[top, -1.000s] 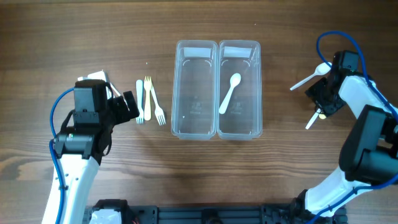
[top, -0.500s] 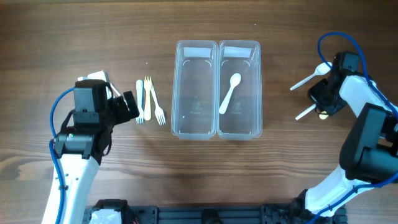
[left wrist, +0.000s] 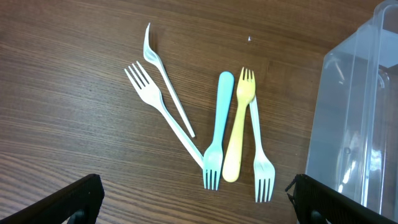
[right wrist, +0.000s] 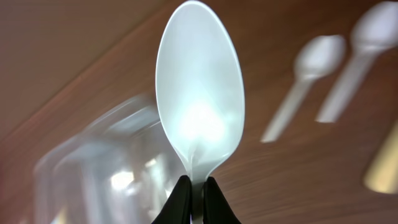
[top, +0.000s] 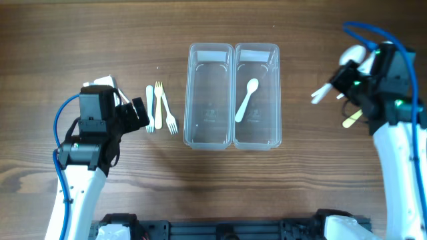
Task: Pack container
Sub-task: 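Place the second white spoon into the right container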
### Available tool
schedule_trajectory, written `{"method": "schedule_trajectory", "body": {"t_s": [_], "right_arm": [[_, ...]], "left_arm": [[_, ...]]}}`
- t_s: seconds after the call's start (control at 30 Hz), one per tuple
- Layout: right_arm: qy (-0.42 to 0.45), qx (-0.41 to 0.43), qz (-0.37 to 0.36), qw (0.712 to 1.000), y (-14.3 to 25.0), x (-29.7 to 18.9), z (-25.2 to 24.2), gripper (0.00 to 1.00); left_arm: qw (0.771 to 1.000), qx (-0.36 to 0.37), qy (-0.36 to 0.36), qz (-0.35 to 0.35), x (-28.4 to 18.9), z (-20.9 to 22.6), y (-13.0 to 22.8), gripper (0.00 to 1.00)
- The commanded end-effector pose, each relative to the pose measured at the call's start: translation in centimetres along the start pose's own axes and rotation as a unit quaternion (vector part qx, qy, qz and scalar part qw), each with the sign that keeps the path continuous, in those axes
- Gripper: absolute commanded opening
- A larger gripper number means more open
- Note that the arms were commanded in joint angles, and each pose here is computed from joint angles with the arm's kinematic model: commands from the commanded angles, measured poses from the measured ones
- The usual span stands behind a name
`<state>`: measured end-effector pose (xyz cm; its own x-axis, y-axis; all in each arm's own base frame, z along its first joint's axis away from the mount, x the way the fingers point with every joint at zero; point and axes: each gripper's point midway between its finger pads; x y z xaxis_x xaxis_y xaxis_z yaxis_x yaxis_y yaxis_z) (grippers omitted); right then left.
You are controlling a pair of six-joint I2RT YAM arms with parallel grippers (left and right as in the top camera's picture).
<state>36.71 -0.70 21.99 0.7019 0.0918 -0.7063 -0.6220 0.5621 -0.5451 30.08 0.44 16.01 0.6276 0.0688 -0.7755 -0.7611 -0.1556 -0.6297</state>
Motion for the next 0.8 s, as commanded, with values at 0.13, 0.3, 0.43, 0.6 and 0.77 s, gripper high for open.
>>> {"method": "schedule_trajectory", "body": {"t_s": [0.13, 0.3, 0.43, 0.6, 0.77], "right_arm": [[-0.028, -0.138, 0.115, 0.983, 9.9, 4.8, 7.4, 0.04], [0.03, -0.157, 0.195, 0.968, 14.9, 12.4, 4.9, 0.04], [-0.013, -0.194, 0.218, 0.956, 16.3, 14.2, 5.7, 0.15], [-0.071, -0.191, 0.142, 0.969, 11.2, 9.6, 10.2, 0.55], [0.046, -0.056, -0.034, 0.997, 0.5, 3.4, 4.3, 0.54]], "left_arm": [[1.0, 0.009, -0.003, -0.013, -0.4, 0.0, -0.9, 1.0], [1.0, 0.009, -0.003, -0.013, -0.4, 0.0, -0.9, 1.0], [1.0, 0.009, -0.003, -0.013, -0.4, 0.0, -0.9, 1.0], [1.0, 0.009, -0.003, -0.013, -0.4, 0.0, -0.9, 1.0], [1.0, 0.009, -0.003, -0.013, -0.4, 0.0, -0.9, 1.0]]}}
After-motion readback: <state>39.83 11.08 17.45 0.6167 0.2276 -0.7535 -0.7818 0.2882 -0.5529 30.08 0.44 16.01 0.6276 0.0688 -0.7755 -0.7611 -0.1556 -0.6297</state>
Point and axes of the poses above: each gripper's point midway between its finger pads, its own x axis out along the fingers, its own z axis along the line the jaws close on, y = z × x, and after that the axes turned 2 degrees about x, right-handed
